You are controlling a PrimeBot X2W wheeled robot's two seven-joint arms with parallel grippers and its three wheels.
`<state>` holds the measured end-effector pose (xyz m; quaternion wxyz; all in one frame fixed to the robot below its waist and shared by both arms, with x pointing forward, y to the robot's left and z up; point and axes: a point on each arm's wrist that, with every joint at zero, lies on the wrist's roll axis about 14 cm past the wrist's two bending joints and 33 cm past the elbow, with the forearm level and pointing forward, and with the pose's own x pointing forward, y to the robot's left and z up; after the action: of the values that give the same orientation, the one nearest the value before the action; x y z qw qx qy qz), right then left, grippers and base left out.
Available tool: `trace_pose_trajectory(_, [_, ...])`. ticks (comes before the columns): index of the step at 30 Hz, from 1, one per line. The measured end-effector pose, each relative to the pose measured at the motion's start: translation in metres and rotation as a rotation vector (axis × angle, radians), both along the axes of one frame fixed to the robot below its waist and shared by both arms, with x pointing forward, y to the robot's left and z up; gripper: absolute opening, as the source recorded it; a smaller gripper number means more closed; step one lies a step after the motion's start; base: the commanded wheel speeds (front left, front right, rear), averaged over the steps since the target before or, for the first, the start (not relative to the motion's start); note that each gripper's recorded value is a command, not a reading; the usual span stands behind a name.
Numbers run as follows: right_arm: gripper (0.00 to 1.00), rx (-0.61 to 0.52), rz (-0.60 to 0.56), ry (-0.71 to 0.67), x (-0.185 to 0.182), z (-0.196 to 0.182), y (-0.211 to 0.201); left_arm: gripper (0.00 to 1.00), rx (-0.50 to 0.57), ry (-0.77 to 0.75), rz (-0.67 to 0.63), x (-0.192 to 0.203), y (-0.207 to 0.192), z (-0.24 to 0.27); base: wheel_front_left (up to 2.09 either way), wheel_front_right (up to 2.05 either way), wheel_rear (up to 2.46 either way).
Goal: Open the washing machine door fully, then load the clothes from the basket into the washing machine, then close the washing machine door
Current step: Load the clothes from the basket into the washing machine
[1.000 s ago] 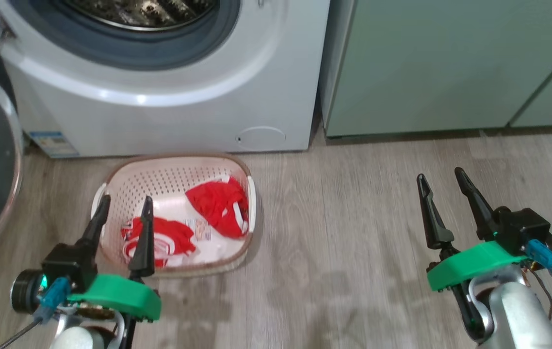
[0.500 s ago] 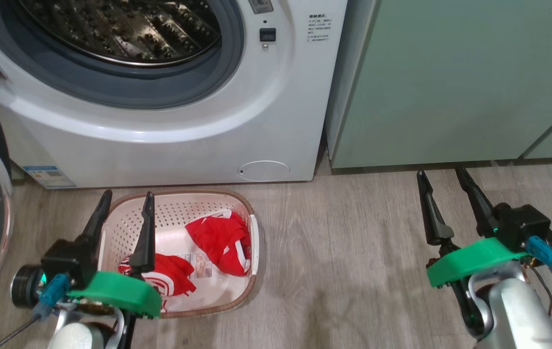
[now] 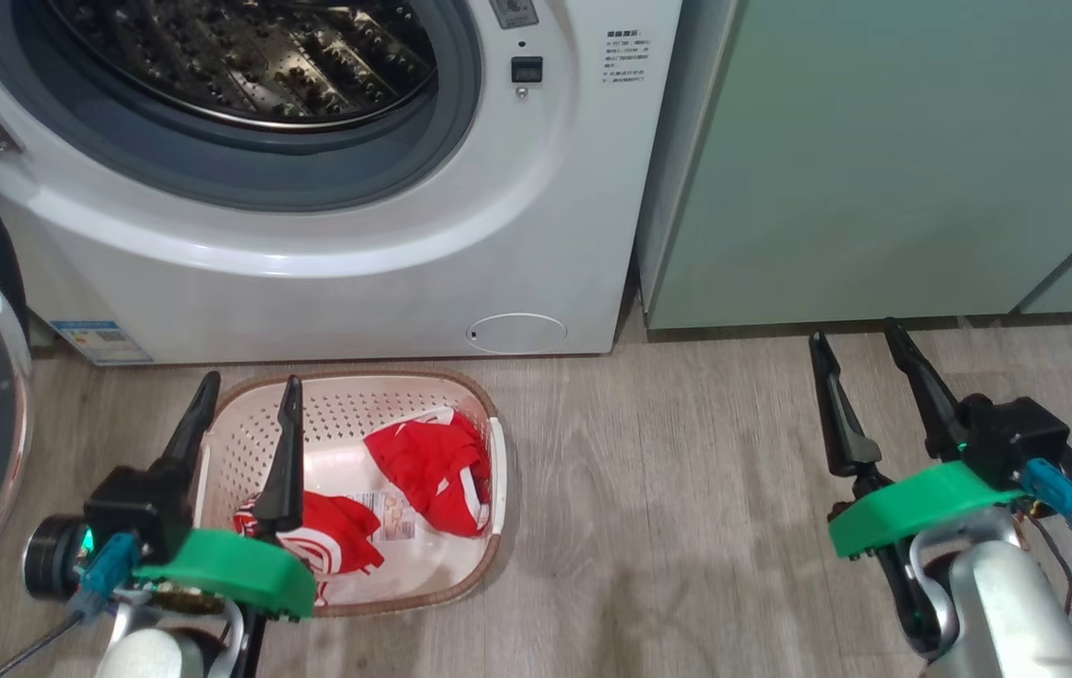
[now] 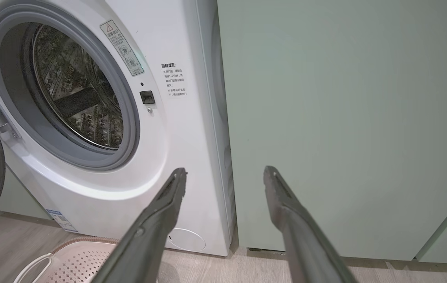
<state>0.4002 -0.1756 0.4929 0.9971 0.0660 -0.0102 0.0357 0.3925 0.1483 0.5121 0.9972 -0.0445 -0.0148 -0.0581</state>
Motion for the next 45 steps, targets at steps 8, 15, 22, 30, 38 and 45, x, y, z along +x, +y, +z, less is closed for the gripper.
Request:
trace_pose_trajectory(8, [1.0, 0.0, 0.001, -0.001, 0.0, 0.0, 0.0, 1.0, 0.004, -0.001, 0.0, 0.0, -0.001, 0.0, 0.0, 0.0, 0.0])
trace_pose_trajectory(15, [1.0, -0.001, 0.003, 0.014, 0.008, -0.007, 0.001, 1.0, 0.0, 0.071, -0.067, 0.015, -0.017, -0.022, 0.0, 0.0, 0.0])
trace_pose_trajectory(22, [1.0, -0.011, 0.016, 0.026, 0.037, -0.017, 0.004, 1.0, -0.023, 0.263, -0.17, 0.058, -0.047, -0.086, 0.0, 0.0, 0.0])
trace_pose_trajectory(30, [1.0, -0.02, 0.029, 0.079, 0.07, -0.053, 0.006, 1.0, -0.048, 0.592, -0.237, 0.08, -0.069, -0.197, 0.0, 0.0, 0.0])
trace_pose_trajectory(38, [1.0, -0.037, 0.034, 0.129, 0.096, -0.097, 0.003, 1.0, -0.067, 0.861, -0.234, 0.084, -0.074, -0.303, 0.0, 0.0, 0.0])
trace_pose_trajectory(45, [1.0, -0.047, 0.034, 0.2, 0.099, -0.138, -0.001, 1.0, -0.05, 0.969, -0.204, 0.088, -0.061, -0.365, 0.0, 0.0, 0.0])
